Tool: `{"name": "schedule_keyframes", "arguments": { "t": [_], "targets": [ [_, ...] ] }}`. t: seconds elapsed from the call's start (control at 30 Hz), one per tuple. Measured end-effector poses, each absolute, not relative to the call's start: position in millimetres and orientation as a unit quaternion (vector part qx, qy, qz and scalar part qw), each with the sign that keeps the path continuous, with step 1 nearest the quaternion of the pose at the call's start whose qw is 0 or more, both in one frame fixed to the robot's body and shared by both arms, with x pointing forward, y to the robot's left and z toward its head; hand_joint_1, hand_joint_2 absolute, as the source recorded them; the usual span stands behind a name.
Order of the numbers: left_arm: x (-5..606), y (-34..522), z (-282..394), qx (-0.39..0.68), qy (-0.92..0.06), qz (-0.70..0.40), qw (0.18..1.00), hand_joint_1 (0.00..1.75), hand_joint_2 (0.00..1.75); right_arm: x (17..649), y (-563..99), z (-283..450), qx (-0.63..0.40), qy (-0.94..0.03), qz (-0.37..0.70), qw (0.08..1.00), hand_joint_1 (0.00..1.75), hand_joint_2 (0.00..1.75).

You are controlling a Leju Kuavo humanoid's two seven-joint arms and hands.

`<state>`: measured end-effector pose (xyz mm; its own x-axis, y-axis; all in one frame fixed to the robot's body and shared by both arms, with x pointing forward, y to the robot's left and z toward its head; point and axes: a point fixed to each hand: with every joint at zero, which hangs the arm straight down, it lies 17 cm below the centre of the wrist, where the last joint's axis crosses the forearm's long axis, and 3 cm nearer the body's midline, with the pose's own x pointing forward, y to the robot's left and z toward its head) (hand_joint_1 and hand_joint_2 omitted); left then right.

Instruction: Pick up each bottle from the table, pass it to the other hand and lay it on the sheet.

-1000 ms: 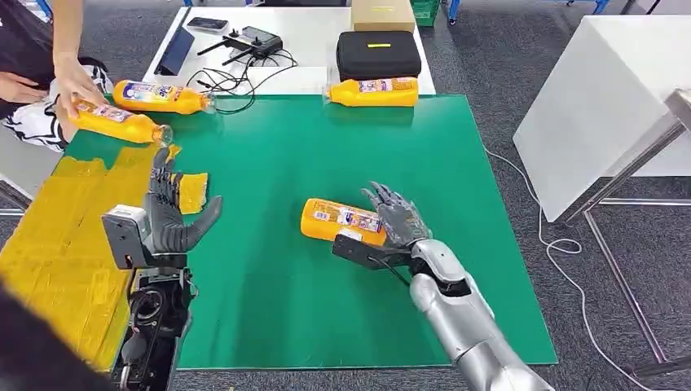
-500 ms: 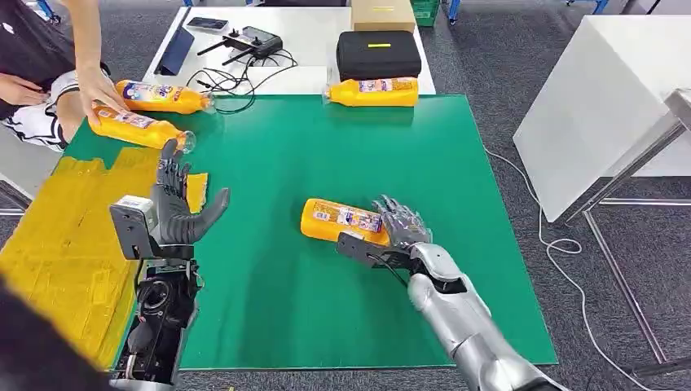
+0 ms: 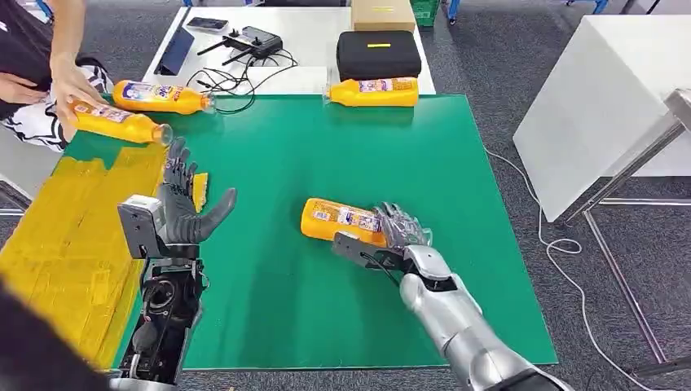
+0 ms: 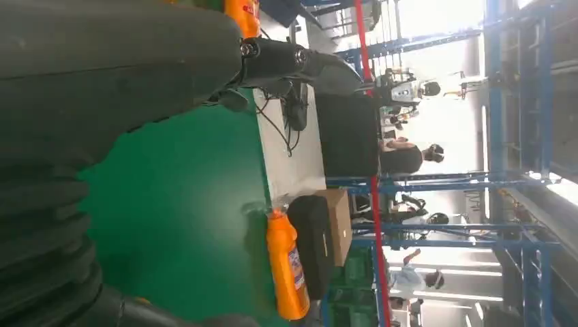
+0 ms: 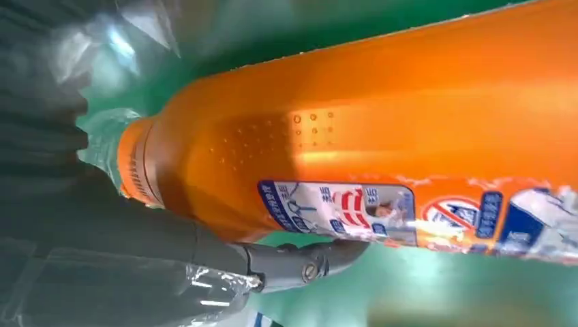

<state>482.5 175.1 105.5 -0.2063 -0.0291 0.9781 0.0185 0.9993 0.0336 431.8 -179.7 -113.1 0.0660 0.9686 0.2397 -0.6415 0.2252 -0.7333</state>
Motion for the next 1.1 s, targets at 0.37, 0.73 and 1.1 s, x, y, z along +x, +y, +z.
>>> {"name": "schedule_keyframes", "arguments": {
  "t": [0.37,0.73,1.1],
  "targets": [
    [482.8,164.0,111.7,-0.005,-0.778,-0.031,0.628,0.00,1.75,426.9,-184.3,-118.5,-0.234,-0.319,0.602,0.694,1.43,1.75],
    [483.0,163.6,114.0,-0.005,-0.779,-0.031,0.626,0.00,1.75,423.6,-186.9,-121.4,-0.235,-0.303,0.615,0.690,1.75,1.75],
    [474.6,166.3,108.8,-0.004,-0.778,-0.027,0.628,0.00,1.75,442.2,-191.7,-104.5,-0.317,-0.347,0.625,0.623,1.75,1.75]
  ]
}}
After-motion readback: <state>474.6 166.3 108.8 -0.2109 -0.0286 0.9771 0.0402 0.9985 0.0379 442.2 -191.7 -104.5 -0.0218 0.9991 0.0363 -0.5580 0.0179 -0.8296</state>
